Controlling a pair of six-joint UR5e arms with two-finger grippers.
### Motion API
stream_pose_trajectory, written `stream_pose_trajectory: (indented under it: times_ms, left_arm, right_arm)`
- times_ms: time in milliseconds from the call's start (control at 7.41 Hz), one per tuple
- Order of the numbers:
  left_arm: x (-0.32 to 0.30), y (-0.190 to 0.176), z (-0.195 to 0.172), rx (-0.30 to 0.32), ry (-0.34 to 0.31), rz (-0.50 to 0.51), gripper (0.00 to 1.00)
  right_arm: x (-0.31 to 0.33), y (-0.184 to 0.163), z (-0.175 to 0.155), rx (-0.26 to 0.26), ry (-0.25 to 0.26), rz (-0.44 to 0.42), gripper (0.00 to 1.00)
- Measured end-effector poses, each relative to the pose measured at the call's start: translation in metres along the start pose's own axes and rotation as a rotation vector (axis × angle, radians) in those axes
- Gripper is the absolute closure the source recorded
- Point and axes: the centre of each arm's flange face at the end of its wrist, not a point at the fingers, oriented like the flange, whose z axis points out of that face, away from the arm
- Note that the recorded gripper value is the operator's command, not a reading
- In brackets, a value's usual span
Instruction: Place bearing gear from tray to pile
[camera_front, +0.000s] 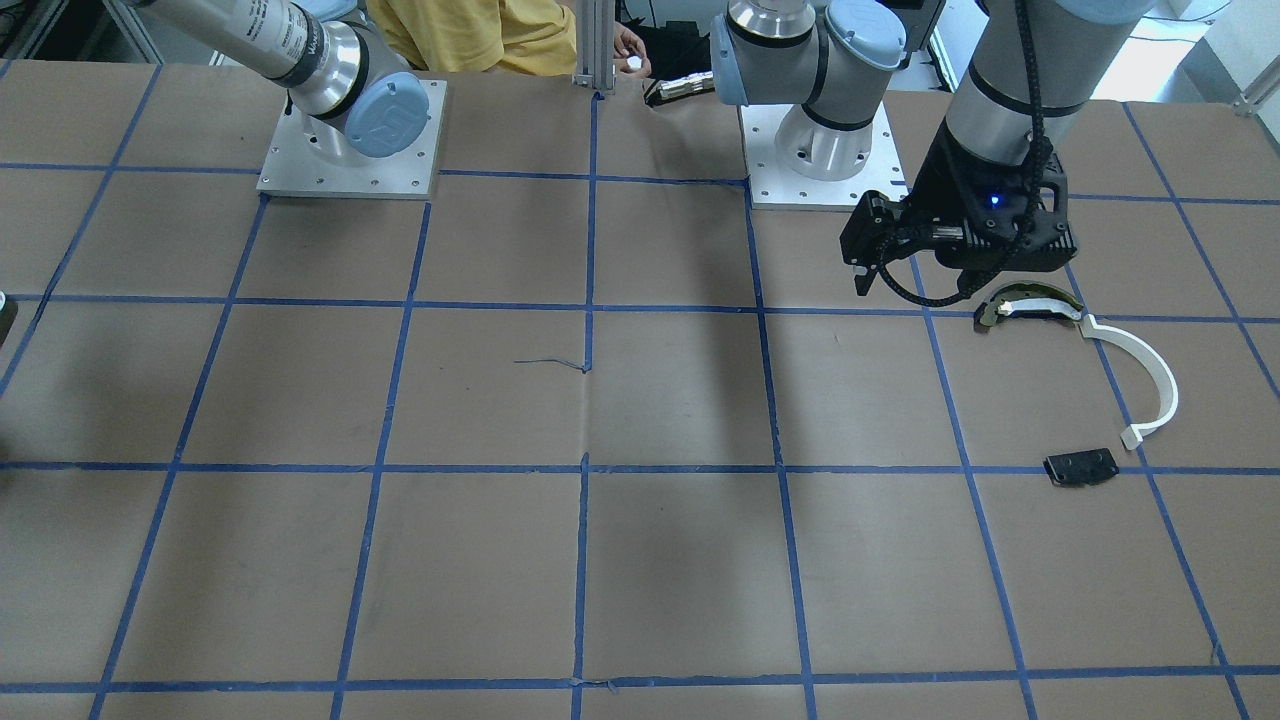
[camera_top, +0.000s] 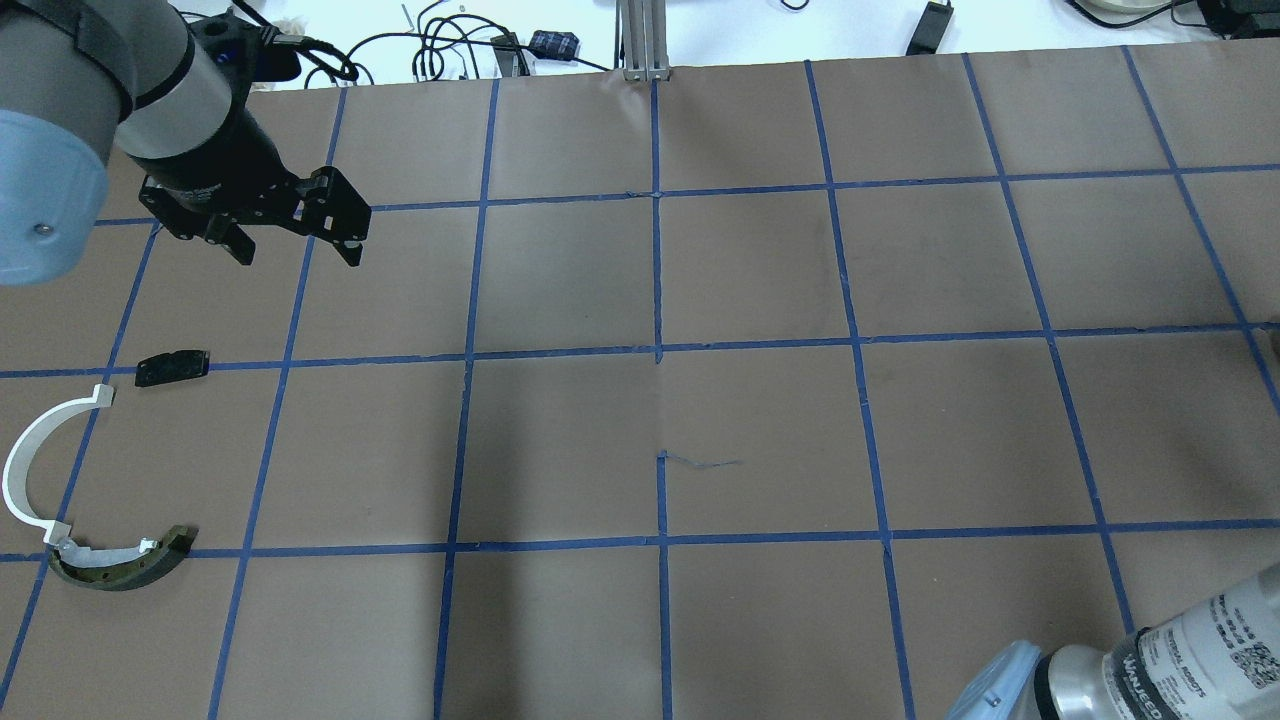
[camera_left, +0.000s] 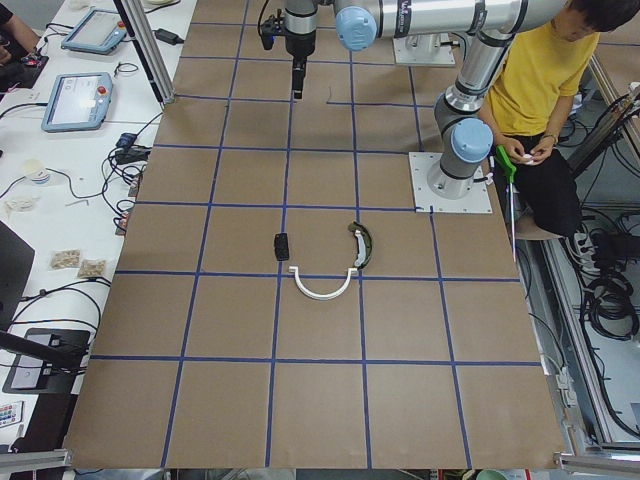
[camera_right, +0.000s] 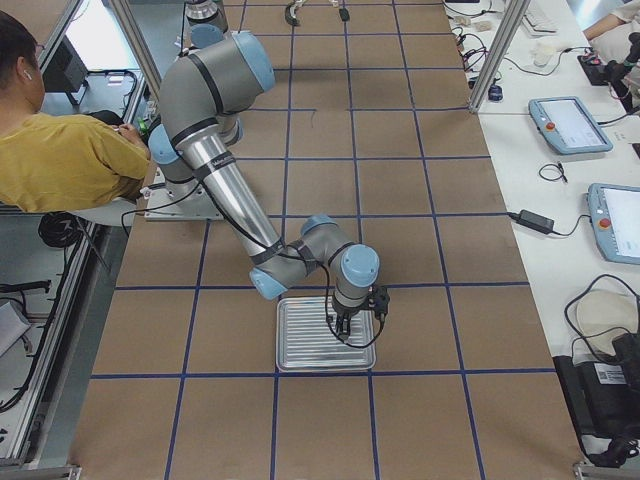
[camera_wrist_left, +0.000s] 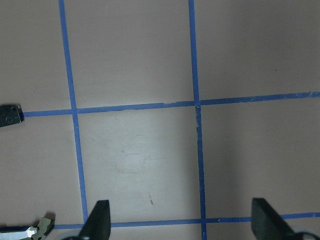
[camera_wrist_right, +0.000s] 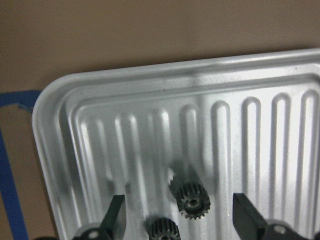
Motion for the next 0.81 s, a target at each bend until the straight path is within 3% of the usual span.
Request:
stream_pose_trajectory:
  times_ms: [135, 405, 540, 810]
  left_arm:
    - [-0.012, -0.001, -0.002, 0.007, 0.017, -0.031, 0.0]
    - [-0.029, -0.004, 0.001, 0.008, 0.061, -0.077, 0.0]
    - [-0.03, -0.004, 0.004, 0.002, 0.069, -0.08, 0.0]
    - [-0.016, -0.003, 0.008, -0.012, 0.062, -0.051, 0.0]
  right_arm:
    - [0.0, 0.0, 0.002, -0.003, -0.002, -0.001, 0.6]
    - [0.001, -0.001, 0.003, -0.002, -0.002, -0.002, 0.95]
    - [0.001, -0.001, 0.002, -0.001, -0.001, -0.007, 1.0]
    - [0.002, -0.002, -0.001, 0.002, 0.002, -0.019, 1.0]
